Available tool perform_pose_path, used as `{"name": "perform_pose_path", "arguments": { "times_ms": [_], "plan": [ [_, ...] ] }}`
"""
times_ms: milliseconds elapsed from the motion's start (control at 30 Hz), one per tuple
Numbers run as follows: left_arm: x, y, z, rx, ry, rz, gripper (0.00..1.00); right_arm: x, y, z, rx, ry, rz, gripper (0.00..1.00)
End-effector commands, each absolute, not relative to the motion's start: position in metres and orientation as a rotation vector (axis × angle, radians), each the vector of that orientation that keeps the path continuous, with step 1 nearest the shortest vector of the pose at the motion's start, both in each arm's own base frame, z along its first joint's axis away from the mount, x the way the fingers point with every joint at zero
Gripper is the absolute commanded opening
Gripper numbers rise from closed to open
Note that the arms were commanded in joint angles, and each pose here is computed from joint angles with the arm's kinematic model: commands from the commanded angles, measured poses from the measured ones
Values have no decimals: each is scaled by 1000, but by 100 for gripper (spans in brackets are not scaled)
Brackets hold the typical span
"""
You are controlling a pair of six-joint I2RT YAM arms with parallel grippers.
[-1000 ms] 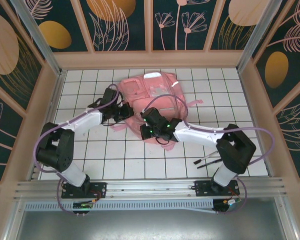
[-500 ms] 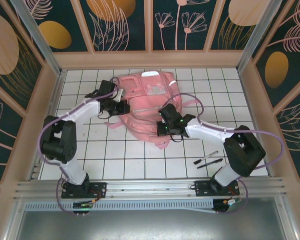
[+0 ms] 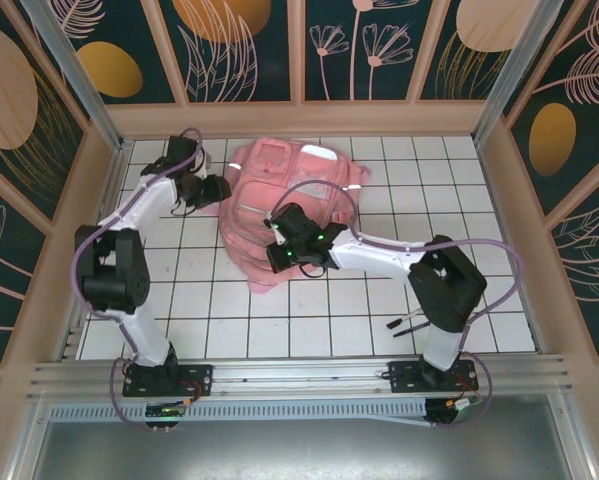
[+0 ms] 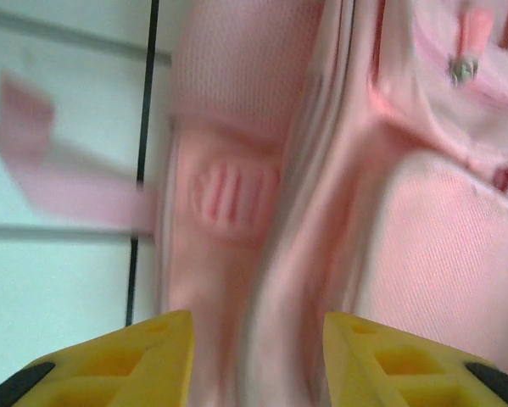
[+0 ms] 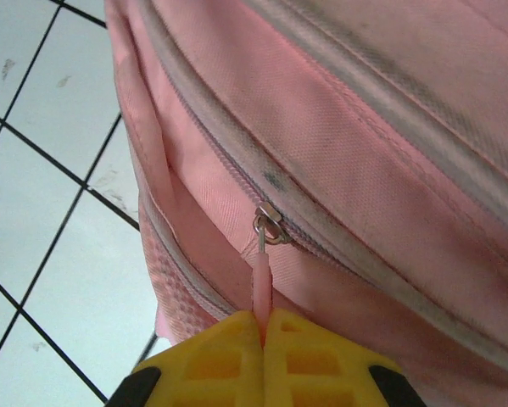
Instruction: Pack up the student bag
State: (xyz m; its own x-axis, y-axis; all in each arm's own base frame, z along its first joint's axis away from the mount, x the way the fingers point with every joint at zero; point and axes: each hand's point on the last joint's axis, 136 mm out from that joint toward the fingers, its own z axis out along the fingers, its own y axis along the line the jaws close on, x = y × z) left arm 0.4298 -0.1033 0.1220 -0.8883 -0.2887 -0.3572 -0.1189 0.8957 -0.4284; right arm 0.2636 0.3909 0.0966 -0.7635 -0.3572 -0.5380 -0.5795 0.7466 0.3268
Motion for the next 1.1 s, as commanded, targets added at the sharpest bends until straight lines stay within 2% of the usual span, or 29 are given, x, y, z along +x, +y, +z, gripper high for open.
{"name": "perform_pose_path", "arguments": {
  "times_ms": [0, 100, 300, 500, 600, 633, 667, 733, 767, 900, 1067],
  "plan": [
    [381, -108, 111, -459, 2684, -628, 44, 261, 422, 116, -782, 2403, 785, 0],
    [368, -112, 108, -505, 2645, -641, 45, 254, 430, 113, -821, 2388, 814, 0],
    [368, -130, 104, -568, 2625, -636, 45, 240, 440, 115, -851, 2367, 861, 0],
    [362, -141, 71, -694, 2658, -619, 46, 238, 437, 117, -824, 2365, 862, 0],
    [363, -137, 68, -733, 2632, -584, 41, 238, 431, 105, -811, 2400, 821, 0],
    [364, -136, 69, -738, 2623, -582, 36, 239, 427, 99, -804, 2416, 795, 0],
    [364, -136, 70, -739, 2621, -583, 28, 239, 425, 92, -804, 2435, 777, 0],
    [364, -137, 73, -742, 2615, -594, 4, 241, 422, 84, -778, 2464, 750, 0],
    [364, -138, 77, -745, 2605, -609, 0, 240, 422, 80, -776, 2479, 747, 0],
    [359, -145, 87, -737, 2580, -698, 0, 246, 426, 73, -751, 2506, 721, 16],
    [354, -155, 100, -719, 2580, -798, 0, 262, 428, 76, -672, 2507, 679, 28]
  ]
}}
